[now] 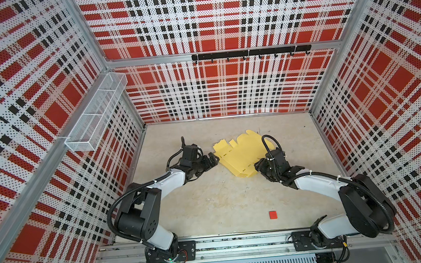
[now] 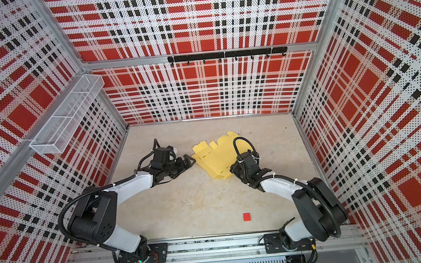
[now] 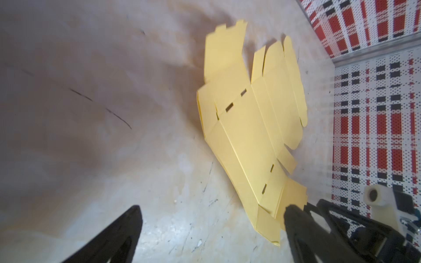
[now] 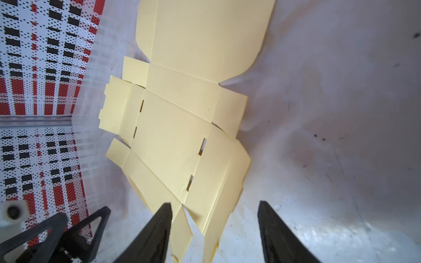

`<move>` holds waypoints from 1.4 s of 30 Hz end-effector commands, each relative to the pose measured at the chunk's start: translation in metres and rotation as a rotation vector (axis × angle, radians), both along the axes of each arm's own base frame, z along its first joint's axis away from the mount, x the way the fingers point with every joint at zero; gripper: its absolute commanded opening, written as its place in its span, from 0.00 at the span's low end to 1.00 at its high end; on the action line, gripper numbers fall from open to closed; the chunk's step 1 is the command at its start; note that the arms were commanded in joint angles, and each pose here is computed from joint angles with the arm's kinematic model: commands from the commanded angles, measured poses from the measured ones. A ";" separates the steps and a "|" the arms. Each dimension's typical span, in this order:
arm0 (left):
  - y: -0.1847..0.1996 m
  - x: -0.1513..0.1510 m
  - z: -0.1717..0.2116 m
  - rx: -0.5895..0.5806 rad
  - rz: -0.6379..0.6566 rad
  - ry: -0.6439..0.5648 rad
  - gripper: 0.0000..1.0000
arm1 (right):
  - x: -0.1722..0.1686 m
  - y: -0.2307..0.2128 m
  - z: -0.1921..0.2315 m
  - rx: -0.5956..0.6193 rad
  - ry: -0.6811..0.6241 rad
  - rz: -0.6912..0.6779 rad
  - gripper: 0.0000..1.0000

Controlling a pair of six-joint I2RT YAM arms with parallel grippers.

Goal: Fold the paper box

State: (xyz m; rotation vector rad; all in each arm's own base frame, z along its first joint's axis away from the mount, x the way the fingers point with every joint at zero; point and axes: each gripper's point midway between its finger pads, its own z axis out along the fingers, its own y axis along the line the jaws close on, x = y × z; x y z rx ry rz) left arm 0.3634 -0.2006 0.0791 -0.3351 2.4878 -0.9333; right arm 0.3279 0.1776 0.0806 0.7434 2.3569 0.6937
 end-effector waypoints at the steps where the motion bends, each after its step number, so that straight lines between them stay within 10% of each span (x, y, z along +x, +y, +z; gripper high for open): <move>1: -0.025 0.003 -0.006 -0.085 -0.018 0.044 0.96 | -0.003 -0.018 0.010 -0.089 -0.022 -0.002 0.66; 8: -0.051 0.006 -0.018 -0.086 -0.083 0.105 0.91 | -0.006 -0.041 0.030 -0.144 -0.064 -0.010 0.75; 21: -0.060 0.015 -0.041 -0.096 -0.083 0.169 0.46 | -0.016 -0.077 0.048 -0.213 -0.095 -0.051 0.87; 42: -0.055 0.030 -0.039 -0.041 -0.110 0.117 0.22 | -0.028 -0.102 0.056 -0.329 -0.121 -0.041 0.97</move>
